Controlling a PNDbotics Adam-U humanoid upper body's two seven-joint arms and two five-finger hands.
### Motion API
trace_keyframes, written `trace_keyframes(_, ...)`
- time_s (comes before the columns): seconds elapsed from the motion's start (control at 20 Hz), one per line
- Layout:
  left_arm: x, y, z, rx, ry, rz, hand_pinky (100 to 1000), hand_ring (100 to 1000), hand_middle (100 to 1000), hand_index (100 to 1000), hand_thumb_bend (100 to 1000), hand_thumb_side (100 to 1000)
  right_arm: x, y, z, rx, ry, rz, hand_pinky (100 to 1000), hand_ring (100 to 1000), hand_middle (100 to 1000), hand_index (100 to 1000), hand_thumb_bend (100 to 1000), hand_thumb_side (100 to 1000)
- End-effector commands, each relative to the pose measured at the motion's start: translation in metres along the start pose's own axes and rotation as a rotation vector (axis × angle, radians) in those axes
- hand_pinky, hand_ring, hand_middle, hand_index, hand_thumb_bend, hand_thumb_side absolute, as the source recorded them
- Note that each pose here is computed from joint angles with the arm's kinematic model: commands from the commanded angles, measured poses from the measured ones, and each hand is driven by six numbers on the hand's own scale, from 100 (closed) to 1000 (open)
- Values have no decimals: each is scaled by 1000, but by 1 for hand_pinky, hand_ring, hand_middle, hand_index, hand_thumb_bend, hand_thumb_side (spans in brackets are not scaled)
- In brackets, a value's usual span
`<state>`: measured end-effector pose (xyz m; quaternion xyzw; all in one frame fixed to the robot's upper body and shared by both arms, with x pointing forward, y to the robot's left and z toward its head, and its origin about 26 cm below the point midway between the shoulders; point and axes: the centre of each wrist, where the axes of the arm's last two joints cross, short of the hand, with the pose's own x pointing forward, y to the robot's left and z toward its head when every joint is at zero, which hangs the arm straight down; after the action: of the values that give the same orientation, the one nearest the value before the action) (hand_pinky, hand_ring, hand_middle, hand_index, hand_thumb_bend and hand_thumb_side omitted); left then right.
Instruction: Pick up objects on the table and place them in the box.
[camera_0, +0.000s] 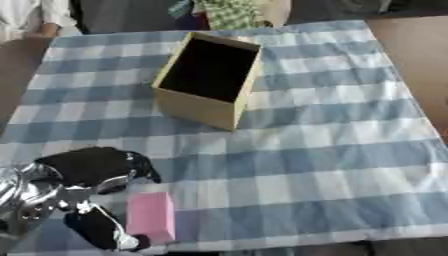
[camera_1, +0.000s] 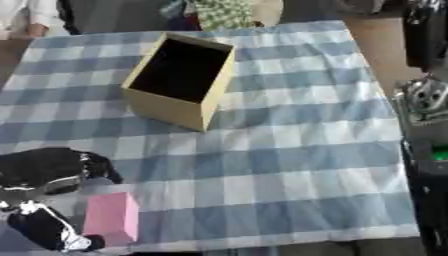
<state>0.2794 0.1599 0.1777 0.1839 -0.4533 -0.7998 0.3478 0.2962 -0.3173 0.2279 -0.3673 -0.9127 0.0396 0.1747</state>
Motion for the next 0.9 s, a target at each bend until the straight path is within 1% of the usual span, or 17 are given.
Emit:
trace_keyframes(0.05,0,3,4,21,27,-4,779,806,750,876,549,475,3,-4,-6,-8,-26,6,849,704,663,746,100,939)
trace_keyframes(0.3,1,1,3,14,41,16,759,767,708,878,561,480,3,-4,-6,-8,-25,5,849,704,663,745,100,939)
trace_keyframes(0.45,0,1,3,10,46,23,742,748,688,885,587,474,3,-4,-6,-9,-24,5,849,704,662,745,100,938)
trace_keyframes(0.75,0,0,3,1,57,35,726,721,675,901,610,457,3,-4,-6,-9,-23,4,849,703,661,745,100,938)
trace_keyframes(0.9,1,1,2,-9,56,41,719,716,676,901,614,431,3,-4,-6,-9,-23,2,849,703,661,745,100,938)
